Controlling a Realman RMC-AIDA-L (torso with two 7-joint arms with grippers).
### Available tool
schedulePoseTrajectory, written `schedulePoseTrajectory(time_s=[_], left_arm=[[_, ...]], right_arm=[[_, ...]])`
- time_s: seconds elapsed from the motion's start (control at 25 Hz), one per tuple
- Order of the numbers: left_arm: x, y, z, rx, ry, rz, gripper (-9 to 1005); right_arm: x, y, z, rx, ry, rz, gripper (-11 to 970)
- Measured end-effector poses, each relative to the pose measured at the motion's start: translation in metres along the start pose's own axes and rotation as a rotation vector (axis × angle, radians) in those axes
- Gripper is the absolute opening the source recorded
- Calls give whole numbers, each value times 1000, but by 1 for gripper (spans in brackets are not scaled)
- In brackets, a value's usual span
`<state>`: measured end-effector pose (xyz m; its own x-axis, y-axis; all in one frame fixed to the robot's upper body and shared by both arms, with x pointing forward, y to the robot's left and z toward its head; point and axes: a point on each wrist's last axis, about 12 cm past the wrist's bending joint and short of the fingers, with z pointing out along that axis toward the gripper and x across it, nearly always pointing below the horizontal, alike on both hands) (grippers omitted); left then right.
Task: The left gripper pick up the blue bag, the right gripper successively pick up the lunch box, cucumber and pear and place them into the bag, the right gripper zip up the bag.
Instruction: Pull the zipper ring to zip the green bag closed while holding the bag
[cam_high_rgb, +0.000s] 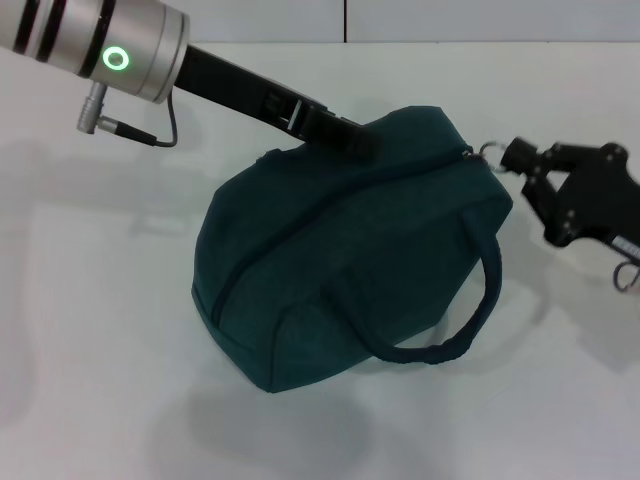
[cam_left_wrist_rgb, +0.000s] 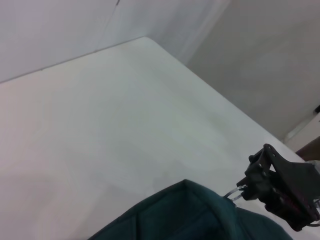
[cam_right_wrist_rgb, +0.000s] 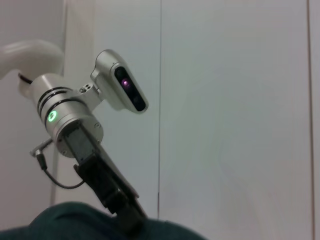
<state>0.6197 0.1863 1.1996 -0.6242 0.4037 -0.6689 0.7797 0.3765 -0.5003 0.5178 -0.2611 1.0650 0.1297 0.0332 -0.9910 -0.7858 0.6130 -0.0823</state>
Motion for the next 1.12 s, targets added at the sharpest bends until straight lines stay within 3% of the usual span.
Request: schedulePoseTrajectory(time_s=[0.08, 0.32, 0.4, 0.64, 1.12], left_arm=[[1, 0, 0, 2, -4, -5, 538], [9, 4, -5, 2, -19, -19, 283], [10, 4, -7, 4, -23, -18, 85], [14, 5, -12, 6, -16, -22, 44], [11, 4, -26, 29, -39, -9, 77]], right_arm=[[-4, -3, -2, 21, -30, -7, 6], [-10, -11, -6, 61, -66, -34, 6], [-9, -13, -5, 72, -51, -34, 5], [-3, -18, -3, 106, 1, -34, 5], [17, -20, 4, 146, 135, -37, 4]])
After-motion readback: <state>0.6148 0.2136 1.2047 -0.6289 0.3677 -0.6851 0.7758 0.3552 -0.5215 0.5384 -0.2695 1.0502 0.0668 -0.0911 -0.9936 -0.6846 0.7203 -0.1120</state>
